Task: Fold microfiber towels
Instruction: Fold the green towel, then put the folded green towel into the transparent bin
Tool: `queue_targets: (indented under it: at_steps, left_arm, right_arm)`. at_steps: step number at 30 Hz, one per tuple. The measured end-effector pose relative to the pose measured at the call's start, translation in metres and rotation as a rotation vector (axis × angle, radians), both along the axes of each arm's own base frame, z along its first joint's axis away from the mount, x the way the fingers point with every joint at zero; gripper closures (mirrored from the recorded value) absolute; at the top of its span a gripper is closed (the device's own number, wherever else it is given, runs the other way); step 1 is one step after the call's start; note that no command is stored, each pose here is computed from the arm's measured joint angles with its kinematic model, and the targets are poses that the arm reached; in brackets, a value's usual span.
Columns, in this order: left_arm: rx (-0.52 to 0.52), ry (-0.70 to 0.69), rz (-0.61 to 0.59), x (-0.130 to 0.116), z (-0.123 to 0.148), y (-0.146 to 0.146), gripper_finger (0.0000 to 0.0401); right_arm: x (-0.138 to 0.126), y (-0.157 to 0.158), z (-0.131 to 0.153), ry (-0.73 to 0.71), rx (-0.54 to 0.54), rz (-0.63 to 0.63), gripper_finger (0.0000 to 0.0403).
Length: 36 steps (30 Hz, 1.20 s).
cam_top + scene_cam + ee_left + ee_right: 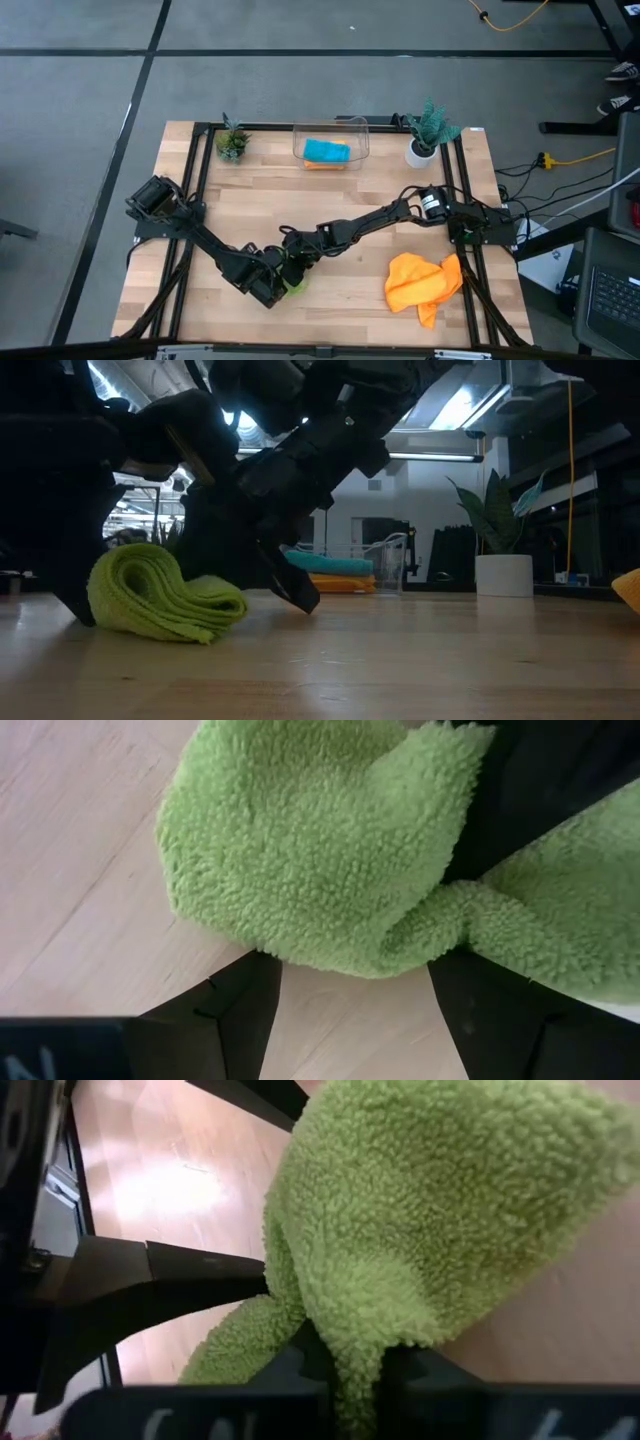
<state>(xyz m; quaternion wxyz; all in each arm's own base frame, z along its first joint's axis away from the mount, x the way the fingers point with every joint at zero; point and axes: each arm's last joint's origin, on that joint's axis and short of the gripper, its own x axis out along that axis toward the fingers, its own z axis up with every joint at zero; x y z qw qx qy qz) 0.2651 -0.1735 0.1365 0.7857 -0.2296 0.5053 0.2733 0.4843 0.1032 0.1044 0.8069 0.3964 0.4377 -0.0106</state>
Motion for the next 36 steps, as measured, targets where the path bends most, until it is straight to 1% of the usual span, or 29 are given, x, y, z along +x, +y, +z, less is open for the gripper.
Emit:
queue_targets:
  at_steps: [1, 4, 9, 17, 21, 25, 32, 36]
  left_arm:
    - [0.001, -0.004, 0.0, 0.0, 0.0, 0.0, 0.0154]
    - [0.001, 0.003, 0.0, 0.0, 0.0, 0.0, 0.0154]
    - [-0.02, 0.08, 0.021, -0.01, 0.007, 0.001, 0.0154]
    - [-0.122, 0.027, 0.088, -0.036, 0.045, -0.007, 0.0154]
    - [-0.176, -0.006, 0.104, -0.051, 0.062, -0.012, 0.0154]
    - [-0.187, -0.035, 0.106, -0.062, 0.071, -0.017, 0.0154]
    - [-0.183, -0.07, 0.151, -0.065, 0.071, -0.019, 0.0154]
    - [-0.164, -0.102, 0.161, -0.064, 0.072, -0.018, 0.0154]
  right_arm:
    - [0.0, 0.0, 0.0, -0.006, -0.008, 0.01, 0.0382]
    - [0.0, 0.0, 0.001, -0.016, -0.014, 0.025, 0.0382]
    - [0.0, 0.0, 0.003, -0.024, -0.015, 0.042, 0.0382]
    - [0.001, -0.002, 0.011, -0.024, -0.017, 0.054, 0.0382]
    - [-0.001, -0.009, 0.034, -0.067, -0.038, 0.072, 0.0382]
    - [-0.007, -0.022, 0.061, -0.083, -0.081, 0.1, 0.0382]
    - [-0.023, -0.049, 0.105, -0.089, -0.146, 0.148, 0.0382]
    - [-0.036, -0.076, 0.137, -0.126, -0.199, 0.156, 0.0383]
